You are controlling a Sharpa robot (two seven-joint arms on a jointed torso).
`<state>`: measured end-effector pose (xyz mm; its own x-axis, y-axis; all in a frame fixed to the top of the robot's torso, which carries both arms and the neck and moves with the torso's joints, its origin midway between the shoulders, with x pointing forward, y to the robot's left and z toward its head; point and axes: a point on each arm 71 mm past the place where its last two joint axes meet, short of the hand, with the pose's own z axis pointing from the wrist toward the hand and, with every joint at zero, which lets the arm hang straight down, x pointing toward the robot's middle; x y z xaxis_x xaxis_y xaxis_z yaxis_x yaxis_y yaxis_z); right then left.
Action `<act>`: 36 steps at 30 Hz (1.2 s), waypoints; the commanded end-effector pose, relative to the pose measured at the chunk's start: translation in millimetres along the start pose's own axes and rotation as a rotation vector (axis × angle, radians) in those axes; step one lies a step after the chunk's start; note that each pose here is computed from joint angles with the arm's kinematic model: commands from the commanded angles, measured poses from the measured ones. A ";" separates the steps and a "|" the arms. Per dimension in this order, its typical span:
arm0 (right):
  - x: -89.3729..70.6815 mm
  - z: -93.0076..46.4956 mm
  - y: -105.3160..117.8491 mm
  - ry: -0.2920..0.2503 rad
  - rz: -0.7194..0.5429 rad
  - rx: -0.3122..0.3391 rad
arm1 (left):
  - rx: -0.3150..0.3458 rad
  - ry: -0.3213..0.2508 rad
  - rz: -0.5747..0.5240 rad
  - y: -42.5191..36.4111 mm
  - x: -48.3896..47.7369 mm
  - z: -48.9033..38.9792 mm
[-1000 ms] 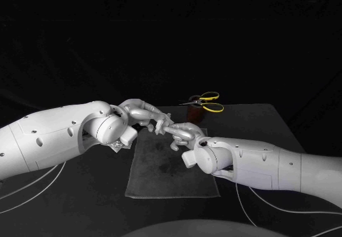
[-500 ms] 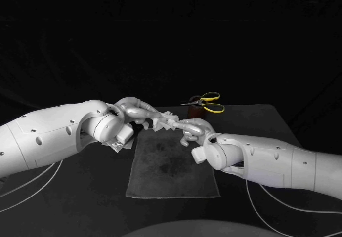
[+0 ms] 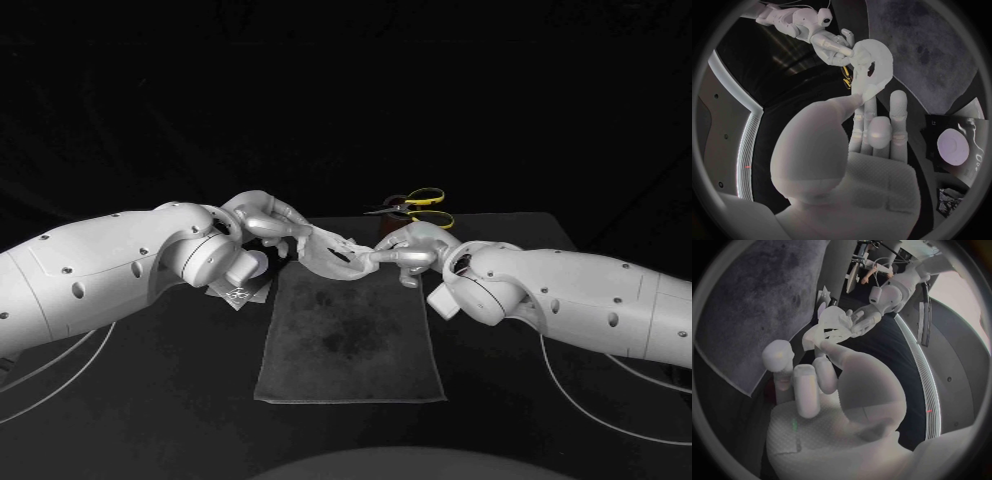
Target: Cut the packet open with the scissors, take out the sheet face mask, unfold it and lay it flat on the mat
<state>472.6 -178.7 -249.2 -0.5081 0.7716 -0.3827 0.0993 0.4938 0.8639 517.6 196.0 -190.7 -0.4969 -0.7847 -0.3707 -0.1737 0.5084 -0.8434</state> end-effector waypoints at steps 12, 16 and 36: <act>-22.5 -2.3 33.6 0.037 -0.562 -0.005 | 0.044 0.003 0.059 -2.3 -2.1 -0.5; -28.6 -2.9 42.4 0.033 -0.642 0.012 | 0.042 -0.004 0.054 -1.4 -3.7 -0.9; -44.4 -10.0 48.2 -0.054 -0.654 0.083 | -0.039 0.013 -0.053 17.5 -4.4 -7.1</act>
<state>489.7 -188.8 -188.6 -0.4760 0.3180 -0.8199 -0.1706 0.8812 0.4408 511.7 210.1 -199.5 -0.4924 -0.7946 -0.3552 -0.2007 0.5008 -0.8420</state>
